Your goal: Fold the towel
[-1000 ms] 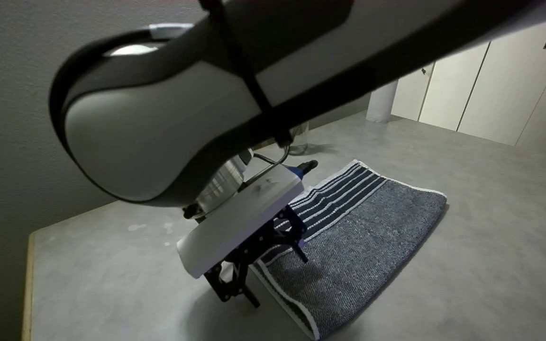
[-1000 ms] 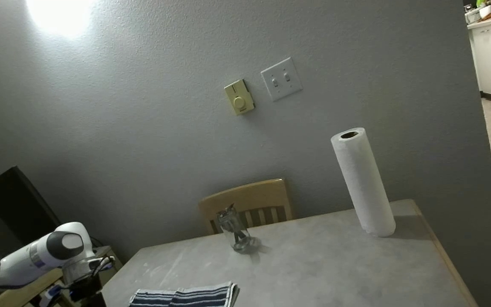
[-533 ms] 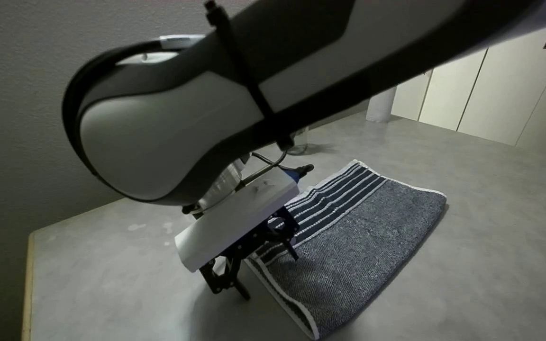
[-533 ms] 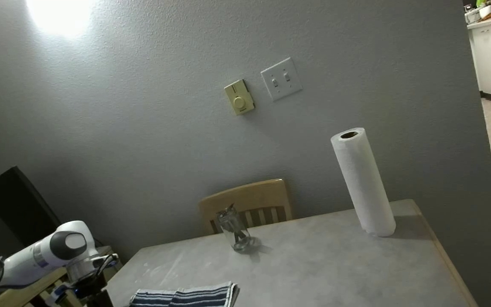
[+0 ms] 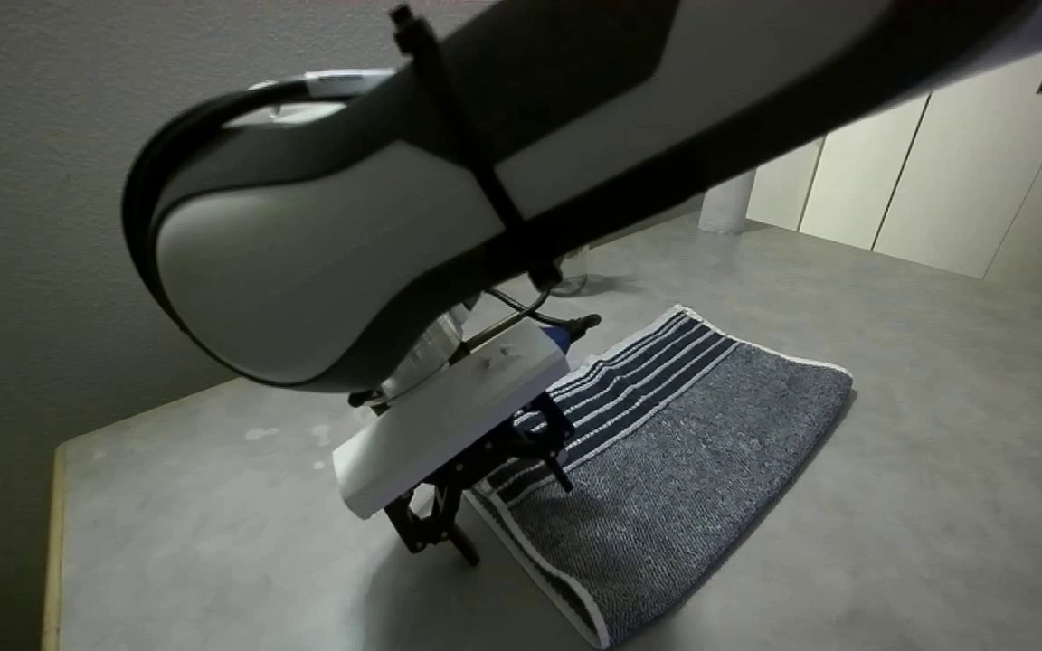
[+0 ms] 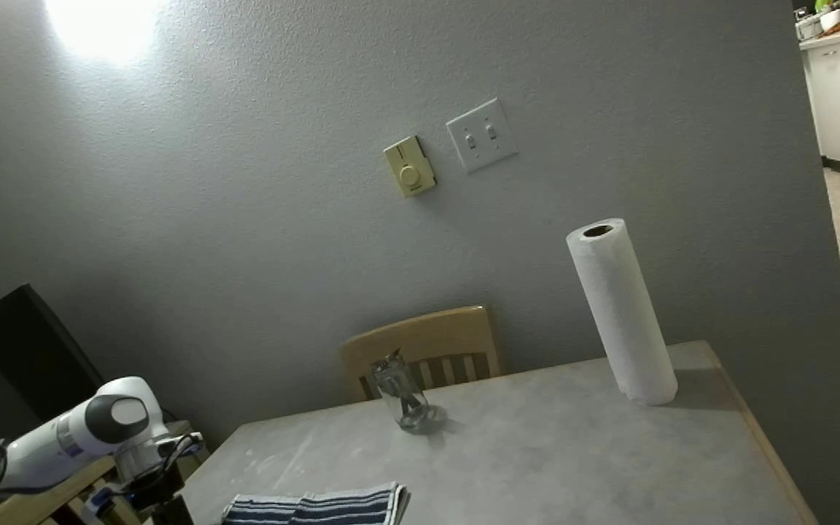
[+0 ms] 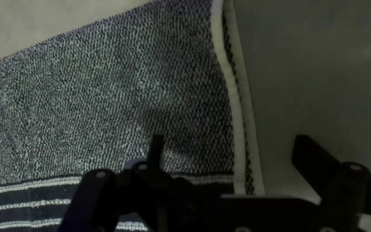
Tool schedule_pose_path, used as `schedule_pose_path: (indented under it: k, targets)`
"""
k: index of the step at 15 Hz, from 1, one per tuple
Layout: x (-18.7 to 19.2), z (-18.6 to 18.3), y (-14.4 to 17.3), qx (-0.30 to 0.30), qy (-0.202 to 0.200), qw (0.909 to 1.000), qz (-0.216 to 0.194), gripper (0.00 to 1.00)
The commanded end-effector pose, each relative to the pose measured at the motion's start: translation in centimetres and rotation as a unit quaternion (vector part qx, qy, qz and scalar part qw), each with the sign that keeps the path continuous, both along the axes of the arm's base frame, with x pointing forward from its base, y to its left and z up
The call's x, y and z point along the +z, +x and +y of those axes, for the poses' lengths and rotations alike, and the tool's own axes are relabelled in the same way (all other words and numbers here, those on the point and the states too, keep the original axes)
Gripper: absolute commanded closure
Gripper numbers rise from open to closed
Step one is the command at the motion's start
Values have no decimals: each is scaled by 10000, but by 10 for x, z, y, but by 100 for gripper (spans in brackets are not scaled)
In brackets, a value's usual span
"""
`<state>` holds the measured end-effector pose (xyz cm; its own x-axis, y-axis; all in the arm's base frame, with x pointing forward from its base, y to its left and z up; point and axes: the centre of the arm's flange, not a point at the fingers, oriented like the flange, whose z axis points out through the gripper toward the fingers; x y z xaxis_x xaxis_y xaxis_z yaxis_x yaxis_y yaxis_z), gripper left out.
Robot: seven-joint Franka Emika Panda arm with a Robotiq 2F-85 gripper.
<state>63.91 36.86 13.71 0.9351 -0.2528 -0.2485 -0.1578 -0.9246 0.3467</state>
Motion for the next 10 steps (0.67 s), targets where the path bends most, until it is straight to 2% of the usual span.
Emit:
schedule_pose_path:
  k: [1, 10]
  targets:
    - [-10, -15, -5, -94, -366, 9993, -13, 0]
    - [-8, -30, -11, -283, -738, 9968, 131, 0]
